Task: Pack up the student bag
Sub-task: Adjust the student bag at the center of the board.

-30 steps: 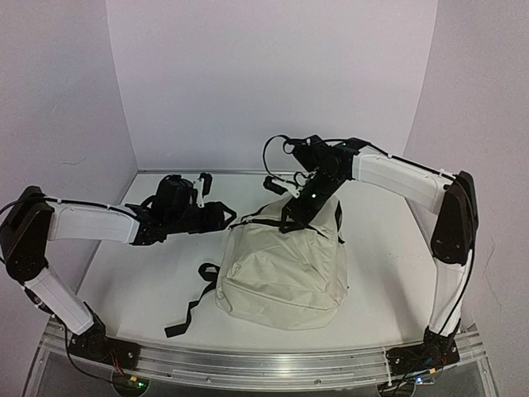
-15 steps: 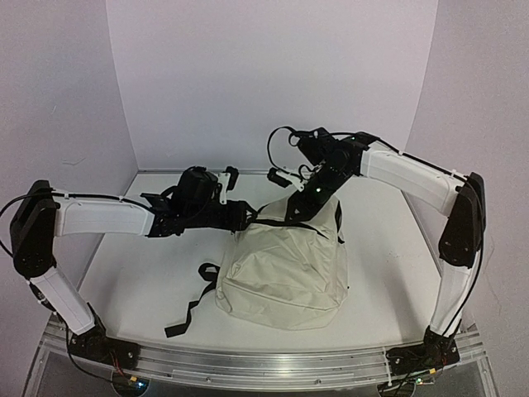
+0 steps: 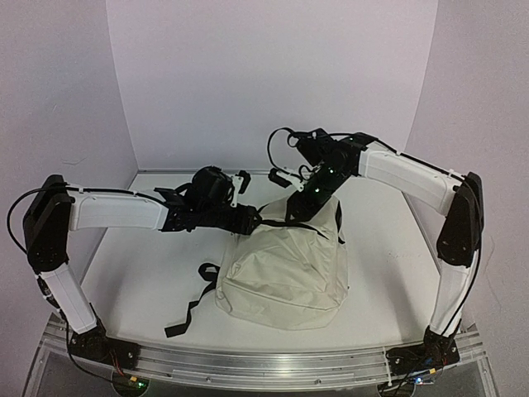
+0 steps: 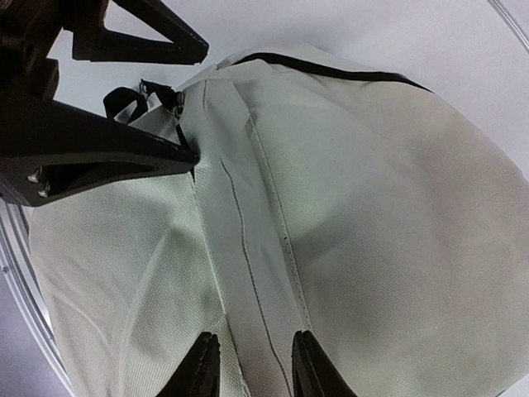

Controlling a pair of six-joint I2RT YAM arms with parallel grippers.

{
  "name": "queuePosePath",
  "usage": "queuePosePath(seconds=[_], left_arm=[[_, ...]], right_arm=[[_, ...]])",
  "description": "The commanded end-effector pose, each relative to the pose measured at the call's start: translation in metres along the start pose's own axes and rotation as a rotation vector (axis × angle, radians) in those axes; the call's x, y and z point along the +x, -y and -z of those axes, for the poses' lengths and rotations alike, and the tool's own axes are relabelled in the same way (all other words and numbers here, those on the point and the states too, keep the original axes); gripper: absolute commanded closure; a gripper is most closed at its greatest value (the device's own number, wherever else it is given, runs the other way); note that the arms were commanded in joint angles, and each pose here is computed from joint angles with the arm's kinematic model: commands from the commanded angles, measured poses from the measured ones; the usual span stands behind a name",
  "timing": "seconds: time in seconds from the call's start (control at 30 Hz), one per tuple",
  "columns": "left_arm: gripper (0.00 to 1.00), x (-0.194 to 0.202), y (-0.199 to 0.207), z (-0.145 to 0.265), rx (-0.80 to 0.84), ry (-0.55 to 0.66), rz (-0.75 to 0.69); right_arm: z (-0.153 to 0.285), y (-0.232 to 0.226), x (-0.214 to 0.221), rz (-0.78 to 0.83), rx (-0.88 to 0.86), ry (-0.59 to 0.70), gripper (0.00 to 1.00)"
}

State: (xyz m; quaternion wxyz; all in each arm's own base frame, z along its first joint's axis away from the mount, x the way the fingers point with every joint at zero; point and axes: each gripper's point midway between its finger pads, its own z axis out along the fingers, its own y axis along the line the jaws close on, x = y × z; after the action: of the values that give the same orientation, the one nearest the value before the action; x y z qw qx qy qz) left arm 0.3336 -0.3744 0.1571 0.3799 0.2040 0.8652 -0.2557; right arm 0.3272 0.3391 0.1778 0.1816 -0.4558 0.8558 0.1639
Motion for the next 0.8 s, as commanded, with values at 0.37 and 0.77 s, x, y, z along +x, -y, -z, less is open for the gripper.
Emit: queuePosePath(seconds=[0.37,0.77], left_arm=[[0.31,-0.015,0.011,0.003,0.003,0.016,-0.07],[0.42,-0.02,-0.036,-0.004,-0.254,-0.008,-0.008]], right_arm=[[-0.008,0.014,0.006,0.012,0.073,-0.041,0.64],[0.002,0.008,-0.001,-0.004,0.054,-0.006,1.0]])
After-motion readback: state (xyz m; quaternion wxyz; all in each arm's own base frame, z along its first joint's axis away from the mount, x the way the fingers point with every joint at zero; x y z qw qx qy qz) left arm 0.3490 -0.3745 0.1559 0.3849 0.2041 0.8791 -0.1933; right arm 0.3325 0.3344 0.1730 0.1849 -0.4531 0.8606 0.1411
